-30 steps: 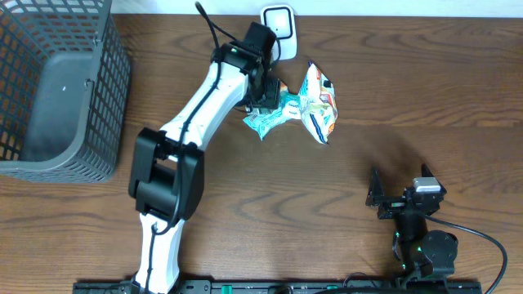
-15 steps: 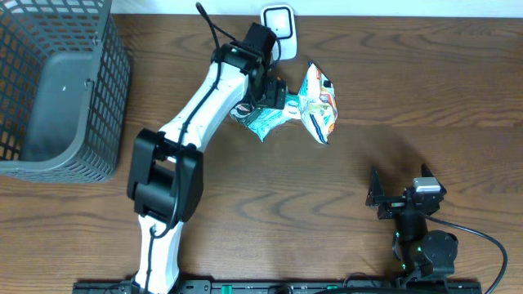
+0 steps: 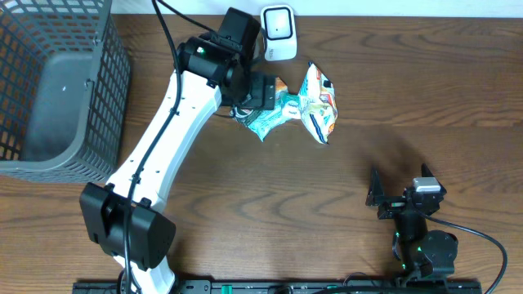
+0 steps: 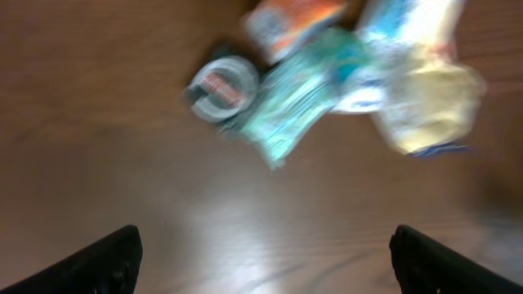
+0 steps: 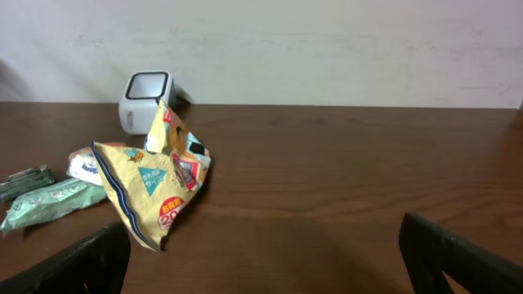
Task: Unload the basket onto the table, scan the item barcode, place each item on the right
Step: 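Retract the left gripper beside the basket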
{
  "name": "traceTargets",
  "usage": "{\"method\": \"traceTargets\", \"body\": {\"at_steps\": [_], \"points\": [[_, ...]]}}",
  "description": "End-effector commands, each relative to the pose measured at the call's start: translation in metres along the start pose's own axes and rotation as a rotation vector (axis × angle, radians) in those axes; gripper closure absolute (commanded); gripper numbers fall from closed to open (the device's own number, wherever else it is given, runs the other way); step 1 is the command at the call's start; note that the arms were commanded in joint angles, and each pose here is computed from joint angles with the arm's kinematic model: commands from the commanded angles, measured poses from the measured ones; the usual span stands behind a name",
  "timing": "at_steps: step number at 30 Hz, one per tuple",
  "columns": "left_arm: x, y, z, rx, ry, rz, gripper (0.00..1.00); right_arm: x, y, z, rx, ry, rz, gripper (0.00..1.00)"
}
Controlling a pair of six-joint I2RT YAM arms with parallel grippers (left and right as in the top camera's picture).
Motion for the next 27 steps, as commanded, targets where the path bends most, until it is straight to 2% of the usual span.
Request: {"method": "traceTargets", "body": {"at_steps": [1, 7, 10, 27], "points": [[0.037, 0.009, 0.007, -0.062, 0.147, 0.199, 0.05, 0.000, 0.000, -0.001, 0.001, -0.010, -0.001, 0.01], [0.094, 0.017, 0.012, 0.018, 0.299, 0.290, 0.05, 0.000, 0.000, -0.001, 0.001, -0.010, -0.001, 0.01], [0.107, 0.019, 0.011, 0.046, 0.315, 0.307, 0.04, 0.000, 0.000, -0.001, 0.001, -0.010, -0.001, 0.01], [0.129, 0.023, 0.011, 0.082, 0.354, 0.331, 0.02, 0.000, 0.000, -0.001, 0.001, -0.010, -0.001, 0.01]]}}
Point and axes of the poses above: each gripper's point midway between its finger pads, its own y axis back along the fingers, its own x axis along the line the jaws close on, z = x × y, the point moved 10 cm from there along y, back along the fingers, and after that the axes turned 9 degrees about y, right-handed, at the moved point
